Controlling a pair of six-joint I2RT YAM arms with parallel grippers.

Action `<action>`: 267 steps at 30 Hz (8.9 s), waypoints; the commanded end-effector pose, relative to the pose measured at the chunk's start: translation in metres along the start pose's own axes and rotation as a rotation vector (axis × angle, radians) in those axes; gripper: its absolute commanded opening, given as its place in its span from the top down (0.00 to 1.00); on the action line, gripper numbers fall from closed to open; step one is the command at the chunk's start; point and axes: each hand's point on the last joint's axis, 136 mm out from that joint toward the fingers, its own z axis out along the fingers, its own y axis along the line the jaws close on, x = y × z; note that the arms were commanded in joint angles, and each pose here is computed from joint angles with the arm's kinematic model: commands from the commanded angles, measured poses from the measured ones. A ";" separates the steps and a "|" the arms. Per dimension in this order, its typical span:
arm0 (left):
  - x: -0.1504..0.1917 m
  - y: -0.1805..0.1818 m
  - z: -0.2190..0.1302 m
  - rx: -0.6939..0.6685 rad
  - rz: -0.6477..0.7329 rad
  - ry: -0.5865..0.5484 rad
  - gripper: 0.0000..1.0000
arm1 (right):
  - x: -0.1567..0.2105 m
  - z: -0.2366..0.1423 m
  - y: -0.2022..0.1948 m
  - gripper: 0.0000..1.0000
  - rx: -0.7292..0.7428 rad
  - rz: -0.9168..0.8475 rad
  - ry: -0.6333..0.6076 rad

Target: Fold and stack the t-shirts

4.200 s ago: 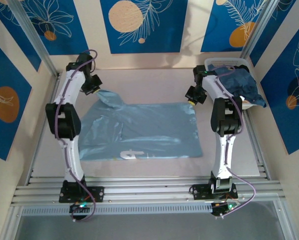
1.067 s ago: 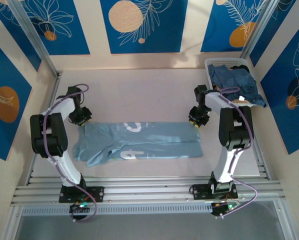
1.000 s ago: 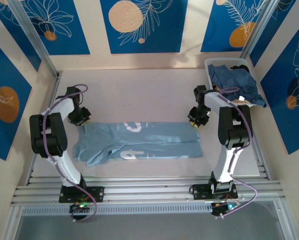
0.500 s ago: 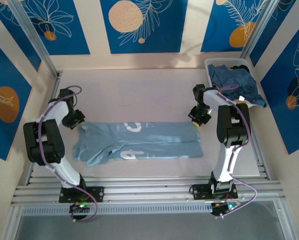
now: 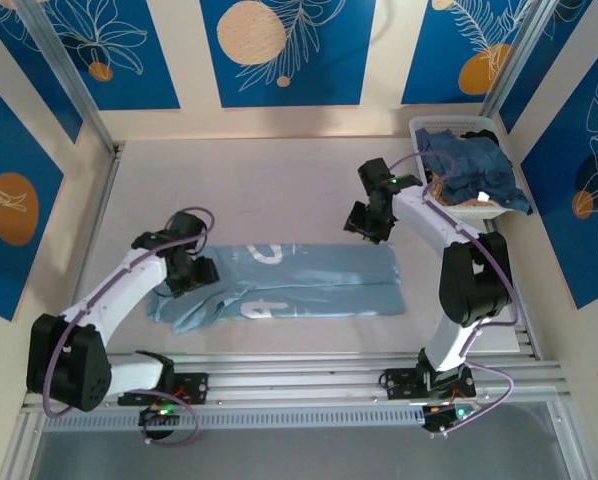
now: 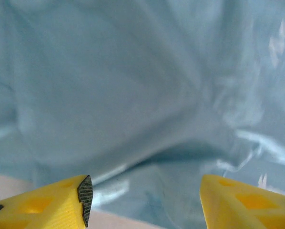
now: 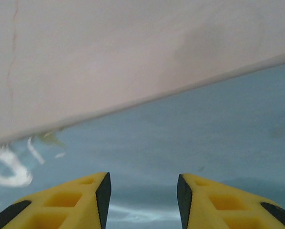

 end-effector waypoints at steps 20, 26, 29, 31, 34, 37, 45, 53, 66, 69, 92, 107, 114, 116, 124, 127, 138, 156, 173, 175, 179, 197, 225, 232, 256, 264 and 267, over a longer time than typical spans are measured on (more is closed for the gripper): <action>0.056 -0.056 0.017 0.016 0.331 0.152 1.00 | 0.038 0.015 0.011 0.60 -0.061 -0.031 0.130; 0.071 -0.067 0.007 0.062 0.186 0.254 1.00 | 0.037 0.019 0.008 0.61 -0.051 -0.027 0.136; 0.073 -0.070 0.007 0.043 0.132 0.286 1.00 | 0.039 0.020 0.007 0.60 -0.049 -0.025 0.141; 0.075 -0.073 0.008 0.042 0.093 0.308 1.00 | 0.039 0.021 0.006 0.61 -0.045 -0.024 0.145; 0.077 -0.079 0.006 0.056 0.048 0.329 1.00 | 0.041 0.022 0.004 0.61 -0.041 -0.022 0.149; 0.078 -0.080 0.001 0.045 0.020 0.344 1.00 | 0.042 0.023 0.002 0.61 -0.037 -0.022 0.154; 0.091 -0.085 0.009 0.051 -0.042 0.425 1.00 | 0.044 0.028 -0.001 0.61 -0.022 -0.016 0.168; 0.076 -0.072 0.011 -0.016 -0.020 0.358 0.57 | 0.042 0.034 -0.001 0.61 -0.016 -0.016 0.177; -0.079 0.016 0.007 0.006 -0.341 0.035 0.53 | 0.036 0.060 0.006 0.68 -0.065 0.031 0.217; -0.108 0.007 0.020 0.023 -0.341 0.014 0.54 | 0.027 0.071 -0.003 0.69 -0.023 0.064 0.238; -0.153 0.039 0.046 -0.119 -0.171 0.000 0.42 | -0.056 0.097 -0.008 0.70 0.086 0.139 0.255; -0.060 0.022 0.032 0.114 -0.247 0.038 0.57 | -0.018 0.044 0.054 0.68 -0.136 -0.095 0.176; -0.052 0.032 0.051 0.064 -0.226 0.065 0.57 | -0.010 0.053 0.054 0.67 -0.161 -0.058 0.214; -0.049 0.032 0.057 0.067 -0.231 0.077 0.60 | -0.010 0.055 0.057 0.67 -0.164 -0.057 0.222; -0.047 0.039 0.063 0.031 -0.235 0.083 0.71 | -0.009 0.063 0.059 0.67 -0.160 -0.038 0.242; -0.050 0.036 0.058 0.048 -0.242 0.062 0.83 | -0.009 0.064 0.059 0.67 -0.154 -0.037 0.242; -0.038 0.033 0.022 0.089 -0.272 0.043 1.00 | -0.007 0.070 0.052 0.67 -0.117 -0.026 0.249; -0.062 0.021 -0.022 0.074 -0.332 0.054 1.00 | 0.002 0.092 0.029 0.69 -0.022 -0.010 0.297; -0.136 0.021 -0.007 -0.137 -0.178 0.122 1.00 | 0.011 0.103 0.016 0.70 0.039 0.004 0.325; -0.141 0.024 0.008 -0.172 -0.154 0.149 1.00 | 0.011 0.102 0.015 0.70 0.041 0.004 0.322; -0.153 0.040 0.035 -0.287 -0.096 0.167 0.99 | 0.009 0.096 0.015 0.70 0.038 0.003 0.298; -0.116 -0.023 0.005 -0.100 -0.177 0.062 0.66 | -0.025 0.058 -0.011 0.73 0.041 -0.011 0.151; -0.283 -0.214 0.130 0.368 -0.216 0.025 0.69 | 0.100 0.051 -0.052 0.76 0.129 0.354 0.402; -0.288 -0.259 0.018 0.454 -0.071 -0.184 0.57 | 0.089 0.011 -0.026 0.73 0.045 0.246 0.307; -0.187 -0.156 0.127 0.138 -0.524 0.059 0.75 | 0.018 0.091 0.031 0.73 -0.025 -0.120 0.333; -0.199 -0.200 0.163 0.229 -0.403 0.130 0.75 | 0.073 0.090 0.018 0.73 -0.001 0.019 0.400; -0.214 -0.217 0.166 0.266 -0.344 0.109 0.74 | 0.085 0.086 0.021 0.73 -0.009 0.064 0.411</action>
